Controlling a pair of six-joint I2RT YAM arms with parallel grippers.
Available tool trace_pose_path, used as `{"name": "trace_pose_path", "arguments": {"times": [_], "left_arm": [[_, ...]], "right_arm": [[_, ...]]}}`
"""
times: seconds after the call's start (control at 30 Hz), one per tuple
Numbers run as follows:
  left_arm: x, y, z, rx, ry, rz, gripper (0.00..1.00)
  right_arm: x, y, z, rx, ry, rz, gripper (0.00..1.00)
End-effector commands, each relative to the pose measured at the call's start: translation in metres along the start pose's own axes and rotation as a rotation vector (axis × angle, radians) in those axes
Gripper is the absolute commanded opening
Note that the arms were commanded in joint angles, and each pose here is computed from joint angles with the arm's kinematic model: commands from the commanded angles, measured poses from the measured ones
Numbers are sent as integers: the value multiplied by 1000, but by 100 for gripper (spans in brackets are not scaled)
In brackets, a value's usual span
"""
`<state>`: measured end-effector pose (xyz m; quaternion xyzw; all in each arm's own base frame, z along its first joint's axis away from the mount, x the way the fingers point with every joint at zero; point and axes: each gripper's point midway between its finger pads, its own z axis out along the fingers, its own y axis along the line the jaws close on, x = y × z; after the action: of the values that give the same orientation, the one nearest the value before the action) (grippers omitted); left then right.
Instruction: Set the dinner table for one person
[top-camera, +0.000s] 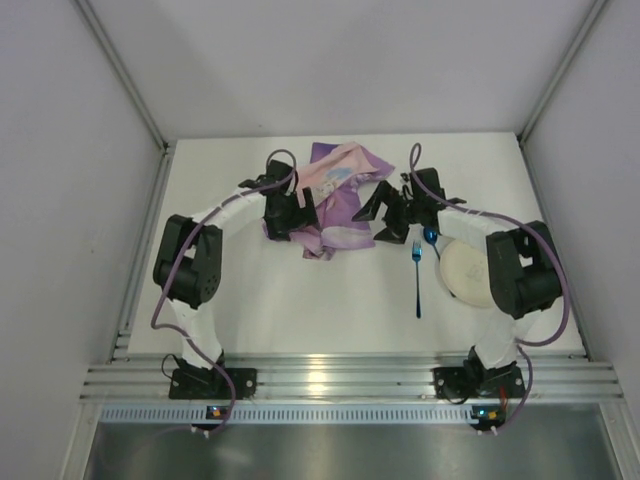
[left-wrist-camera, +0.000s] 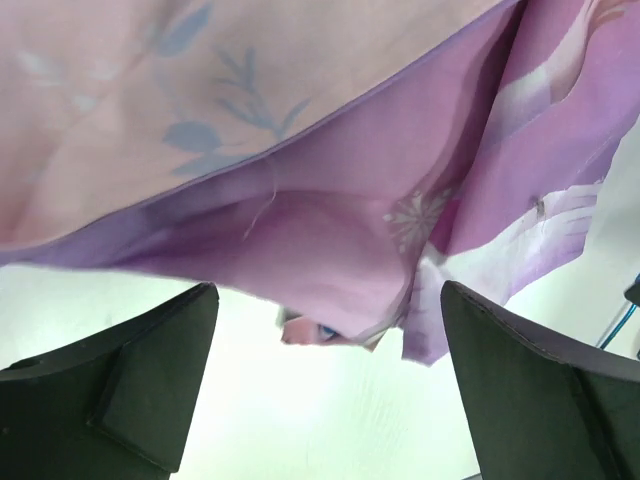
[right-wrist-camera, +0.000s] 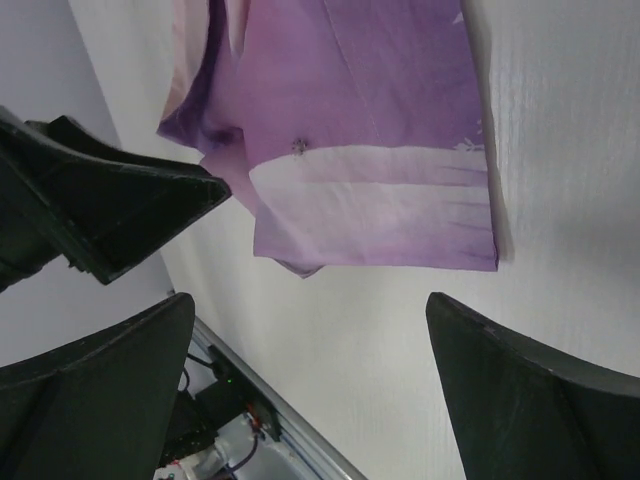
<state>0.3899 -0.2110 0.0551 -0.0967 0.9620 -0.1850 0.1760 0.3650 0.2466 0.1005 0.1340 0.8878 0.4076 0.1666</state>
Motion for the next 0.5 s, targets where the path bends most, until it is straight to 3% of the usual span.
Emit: {"name": "trace_pose_path", "arguments": {"times": [0.0, 0.23, 0.47], "left_arm": [[-25, 0, -54, -20, -116, -35, 98], [-30, 48, -79, -152, -181, -23, 98], [-33, 97, -71, -226, -160, -58, 98]], "right_arm": [[-24, 33, 2, -76, -52, -19, 99], [-30, -20, -3, 188, -70, -47, 98], [-17, -52, 12, 274, -18, -19, 96]]}}
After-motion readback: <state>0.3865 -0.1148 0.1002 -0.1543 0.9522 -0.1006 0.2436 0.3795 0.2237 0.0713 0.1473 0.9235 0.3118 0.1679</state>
